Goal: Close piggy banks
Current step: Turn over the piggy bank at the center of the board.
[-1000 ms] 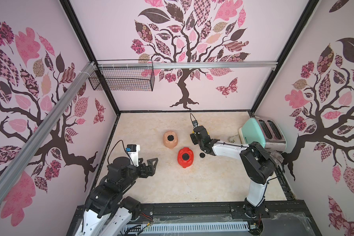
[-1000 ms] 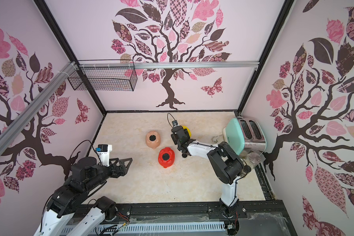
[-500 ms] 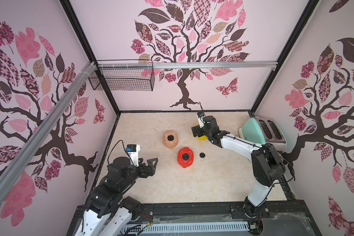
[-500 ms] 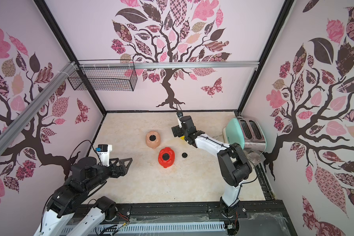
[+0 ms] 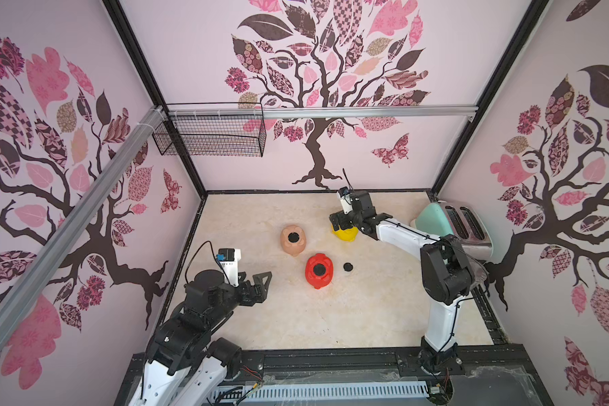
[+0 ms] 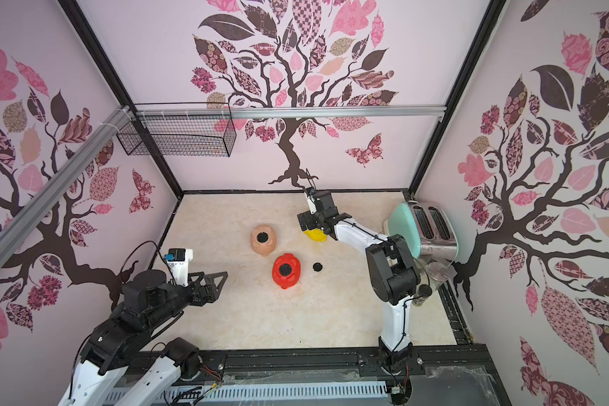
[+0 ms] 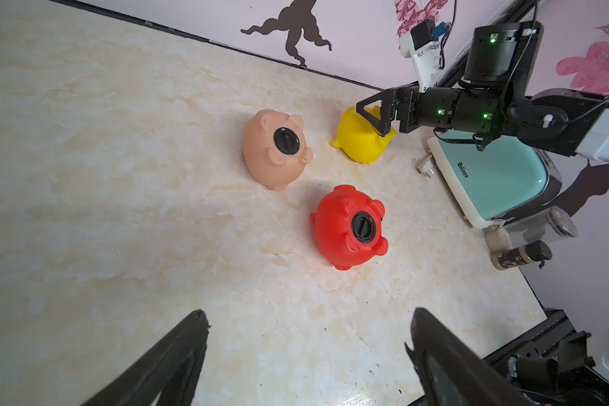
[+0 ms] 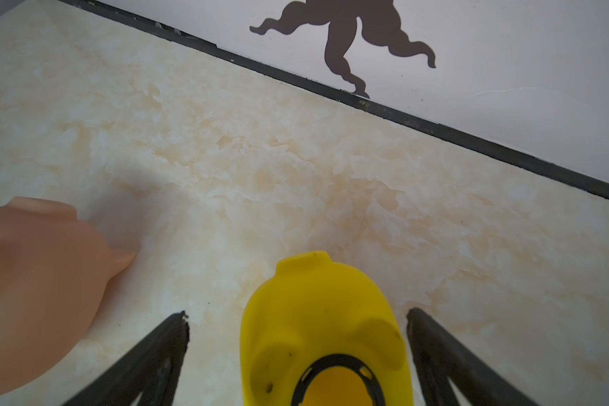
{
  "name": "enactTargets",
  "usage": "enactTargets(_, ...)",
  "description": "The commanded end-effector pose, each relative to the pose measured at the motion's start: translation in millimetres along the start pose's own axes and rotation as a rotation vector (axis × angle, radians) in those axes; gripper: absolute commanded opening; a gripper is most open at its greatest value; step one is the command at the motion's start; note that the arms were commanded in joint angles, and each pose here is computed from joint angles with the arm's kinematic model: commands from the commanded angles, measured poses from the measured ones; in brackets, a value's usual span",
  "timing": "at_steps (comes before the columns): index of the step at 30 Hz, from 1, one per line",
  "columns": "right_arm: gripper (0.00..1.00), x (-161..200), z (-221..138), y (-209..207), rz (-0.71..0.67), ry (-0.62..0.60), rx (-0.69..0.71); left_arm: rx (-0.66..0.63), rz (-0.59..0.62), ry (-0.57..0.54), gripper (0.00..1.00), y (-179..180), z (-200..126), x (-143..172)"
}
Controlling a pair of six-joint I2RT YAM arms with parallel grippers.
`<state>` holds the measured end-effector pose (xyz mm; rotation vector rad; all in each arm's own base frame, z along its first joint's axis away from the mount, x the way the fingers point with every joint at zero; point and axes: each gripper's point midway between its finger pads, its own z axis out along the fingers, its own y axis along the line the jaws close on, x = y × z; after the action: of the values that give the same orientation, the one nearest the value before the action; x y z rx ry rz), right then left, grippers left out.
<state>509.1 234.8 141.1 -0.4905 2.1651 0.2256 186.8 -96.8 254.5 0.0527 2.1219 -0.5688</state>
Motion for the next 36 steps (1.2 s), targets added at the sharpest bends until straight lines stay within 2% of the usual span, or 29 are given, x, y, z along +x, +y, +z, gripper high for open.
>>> enactTargets(1,1.00,-5,5,-6,-0.001,0.019,-0.013,0.003,0.011,-0.016,0.92,-1,1,-3)
enactTargets(27,0.99,40,34,-3,0.022,0.173,-0.083,0.007,0.013,-0.015,0.92,-1,1,-3)
enactTargets(36,0.99,52,31,-16,0.073,0.227,0.002,0.011,0.014,-0.016,0.92,-2,0,-3)
